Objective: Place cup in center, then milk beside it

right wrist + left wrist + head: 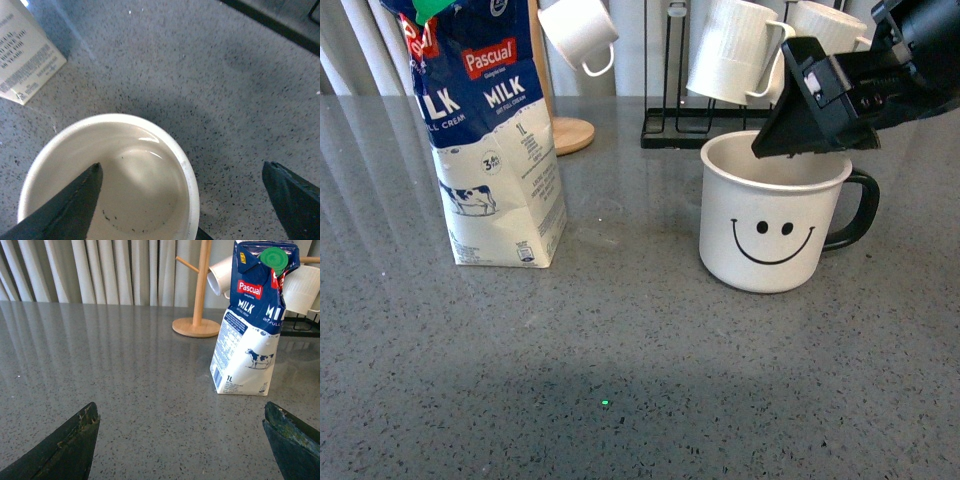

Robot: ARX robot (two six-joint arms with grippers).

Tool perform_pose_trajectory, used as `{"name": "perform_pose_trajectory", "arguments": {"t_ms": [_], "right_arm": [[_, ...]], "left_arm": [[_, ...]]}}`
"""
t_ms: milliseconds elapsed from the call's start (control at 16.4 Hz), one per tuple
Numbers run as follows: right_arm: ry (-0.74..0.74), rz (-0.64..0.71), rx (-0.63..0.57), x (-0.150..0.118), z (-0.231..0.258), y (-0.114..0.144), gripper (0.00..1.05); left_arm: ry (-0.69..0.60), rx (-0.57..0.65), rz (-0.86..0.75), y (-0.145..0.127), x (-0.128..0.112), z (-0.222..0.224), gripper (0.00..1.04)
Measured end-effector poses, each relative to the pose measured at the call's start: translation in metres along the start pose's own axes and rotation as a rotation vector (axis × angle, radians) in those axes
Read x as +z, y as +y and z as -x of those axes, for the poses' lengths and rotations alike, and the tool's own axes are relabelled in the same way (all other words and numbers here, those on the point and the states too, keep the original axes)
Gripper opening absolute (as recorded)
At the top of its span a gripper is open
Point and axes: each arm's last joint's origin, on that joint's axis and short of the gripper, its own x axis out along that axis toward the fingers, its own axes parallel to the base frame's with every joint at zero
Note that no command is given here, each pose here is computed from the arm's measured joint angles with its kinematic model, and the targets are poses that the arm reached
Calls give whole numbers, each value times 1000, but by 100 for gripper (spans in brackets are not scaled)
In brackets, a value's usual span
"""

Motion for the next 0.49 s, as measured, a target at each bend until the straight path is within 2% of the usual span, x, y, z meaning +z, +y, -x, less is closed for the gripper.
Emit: {"name": "perform_pose_trajectory", "arguments": {"t_ms": [61,122,244,366,489], "right_arm": [[-36,0,-11,6,9,1,100],[-99,5,-25,13,22,2,97],[-276,-26,-76,23,58,4,98],[-452,-101,-131,4,93,16,98],[-612,-167,-186,-31,120,37,98]], "left_arm": [[0,0,0,0,0,0,98],[0,0,0,0,0,0,98],[0,0,0,0,0,0,98],[0,0,0,0,0,0,98],[0,0,0,0,0,0,98]]}}
